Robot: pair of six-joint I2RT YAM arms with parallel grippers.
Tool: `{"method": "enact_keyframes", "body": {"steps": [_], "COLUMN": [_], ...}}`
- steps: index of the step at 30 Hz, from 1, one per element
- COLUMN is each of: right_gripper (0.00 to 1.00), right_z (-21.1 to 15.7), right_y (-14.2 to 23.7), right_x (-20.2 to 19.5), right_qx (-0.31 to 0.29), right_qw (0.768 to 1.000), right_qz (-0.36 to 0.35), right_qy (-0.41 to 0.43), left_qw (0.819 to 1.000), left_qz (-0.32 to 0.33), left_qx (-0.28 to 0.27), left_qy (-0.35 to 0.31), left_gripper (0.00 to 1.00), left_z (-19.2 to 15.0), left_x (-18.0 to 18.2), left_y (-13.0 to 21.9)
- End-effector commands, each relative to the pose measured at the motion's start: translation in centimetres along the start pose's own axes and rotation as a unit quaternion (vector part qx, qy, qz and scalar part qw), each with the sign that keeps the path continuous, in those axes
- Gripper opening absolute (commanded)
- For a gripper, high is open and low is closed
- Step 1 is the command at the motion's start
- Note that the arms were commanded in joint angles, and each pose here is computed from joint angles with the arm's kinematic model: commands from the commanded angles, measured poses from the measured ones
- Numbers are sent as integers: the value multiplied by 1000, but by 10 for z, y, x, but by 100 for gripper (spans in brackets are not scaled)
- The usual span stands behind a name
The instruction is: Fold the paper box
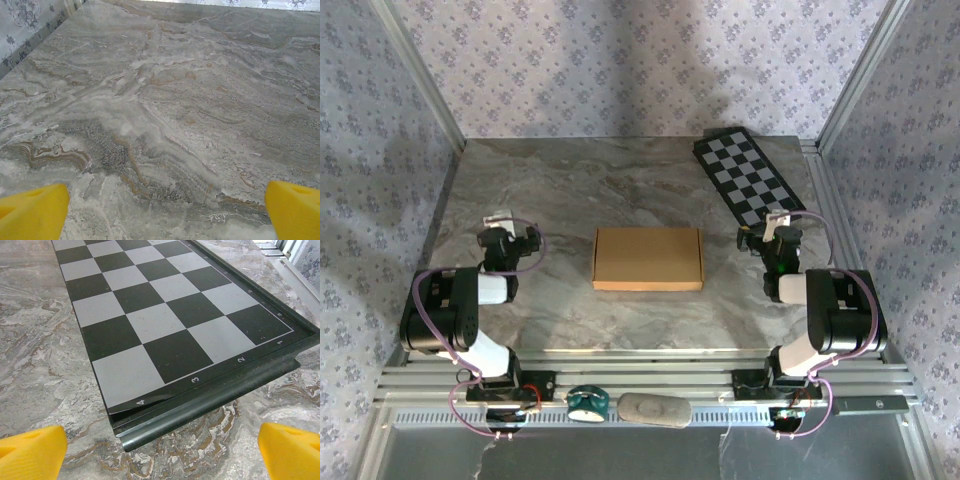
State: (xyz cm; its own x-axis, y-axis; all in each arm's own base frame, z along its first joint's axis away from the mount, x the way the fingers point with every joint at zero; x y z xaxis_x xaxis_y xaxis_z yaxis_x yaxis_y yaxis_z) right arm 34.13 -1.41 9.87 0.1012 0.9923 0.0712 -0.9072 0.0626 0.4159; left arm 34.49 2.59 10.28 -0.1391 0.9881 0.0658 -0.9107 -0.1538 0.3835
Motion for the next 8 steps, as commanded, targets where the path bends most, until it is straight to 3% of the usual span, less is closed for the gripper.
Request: {"method": "enact_keyframes", "body": {"steps": [1, 8], "right_gripper": [100, 100], "right_z": [6, 6], "right_y": [-2, -2], "right_x": [0, -1], "right_qx": [-8, -8], "right_qw": [1000, 1000], "right_qz": [-6, -6], "right_qy": [9, 9], "left_qw": [1000, 1000], "left_qz": [-10, -10], "left_qx": [-12, -11], "left_qy": [-9, -9], "left_gripper": [100, 100], "left_z": [6, 6], "left_x": [-3, -3], "left_y": [0, 0]}}
Point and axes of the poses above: each hand's point on the last joint's axis, 136 mm out from that joint toward the fingers, its own y axis back along the fingers, its own x axis along the line the jaws close on, z = x × y, the point moved 5 cm from there along y, back along the fingers, and after that the axes turned 6 degrees about -y, right-handed, at the moved point
